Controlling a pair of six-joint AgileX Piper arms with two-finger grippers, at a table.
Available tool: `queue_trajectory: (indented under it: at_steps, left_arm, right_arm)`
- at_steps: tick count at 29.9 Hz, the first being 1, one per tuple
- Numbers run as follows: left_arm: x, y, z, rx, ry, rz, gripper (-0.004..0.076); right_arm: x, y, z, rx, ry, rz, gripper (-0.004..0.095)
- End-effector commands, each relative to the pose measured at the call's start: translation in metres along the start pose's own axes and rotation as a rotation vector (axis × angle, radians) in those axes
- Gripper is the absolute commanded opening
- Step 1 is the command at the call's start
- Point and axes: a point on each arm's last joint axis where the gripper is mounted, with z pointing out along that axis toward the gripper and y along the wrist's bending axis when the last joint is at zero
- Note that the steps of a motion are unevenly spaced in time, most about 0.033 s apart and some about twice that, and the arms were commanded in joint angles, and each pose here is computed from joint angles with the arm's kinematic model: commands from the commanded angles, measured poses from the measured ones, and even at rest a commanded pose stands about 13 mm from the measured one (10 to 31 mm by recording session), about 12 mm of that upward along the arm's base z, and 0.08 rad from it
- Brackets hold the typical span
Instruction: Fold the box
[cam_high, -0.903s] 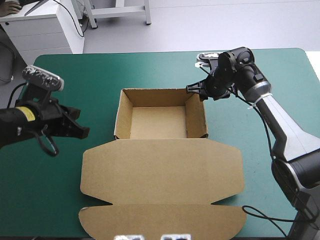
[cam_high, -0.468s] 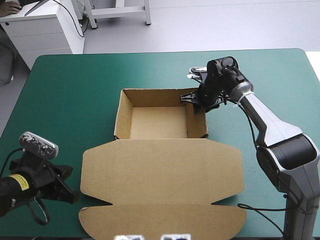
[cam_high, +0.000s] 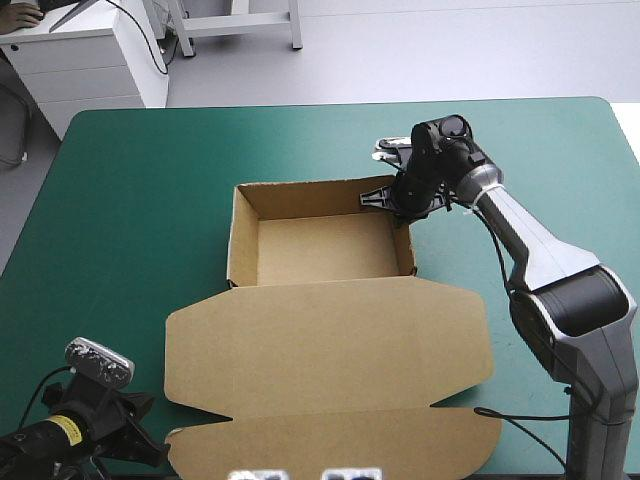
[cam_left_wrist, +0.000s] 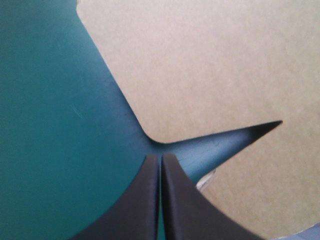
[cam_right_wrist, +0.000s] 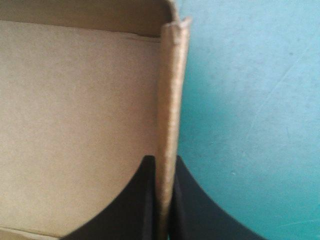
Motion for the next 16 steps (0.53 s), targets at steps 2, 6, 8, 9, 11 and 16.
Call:
queue_trajectory:
  at_steps: [2,6,8,9,11,16]
  left_arm:
    - [-0.007,0.000,-0.003,-0.001,-0.066,0.005,-0.0008]
    - [-0.007,0.000,-0.003,-0.001,-0.068,0.004,-0.0008]
    - [-0.007,0.000,-0.003,-0.001,-0.068,0.004,-0.0008]
    - [-0.007,0.000,-0.003,-0.001,-0.068,0.004,-0.0008]
    - [-0.007,0.000,-0.003,-0.001,-0.068,0.004,-0.0008]
    - [-0.009,0.000,-0.003,-0.004,-0.085,0.004,-0.0008]
  right_arm:
    - [0.000,-0.018,-0.049,0.087,-0.118,-0.023,-0.0018]
    - [0.000,-0.054,-0.073,0.111,-0.168,0.060,-0.0018]
    - [0.002,-0.079,-0.088,0.153,-0.199,0.087,-0.0018]
    - [0.004,-0.089,-0.095,0.171,-0.212,0.105,-0.0018]
    - [0.012,-0.118,-0.107,0.237,-0.222,0.148,-0.0018]
    - [0.048,-0.197,-0.120,0.366,-0.168,0.296,-0.0018]
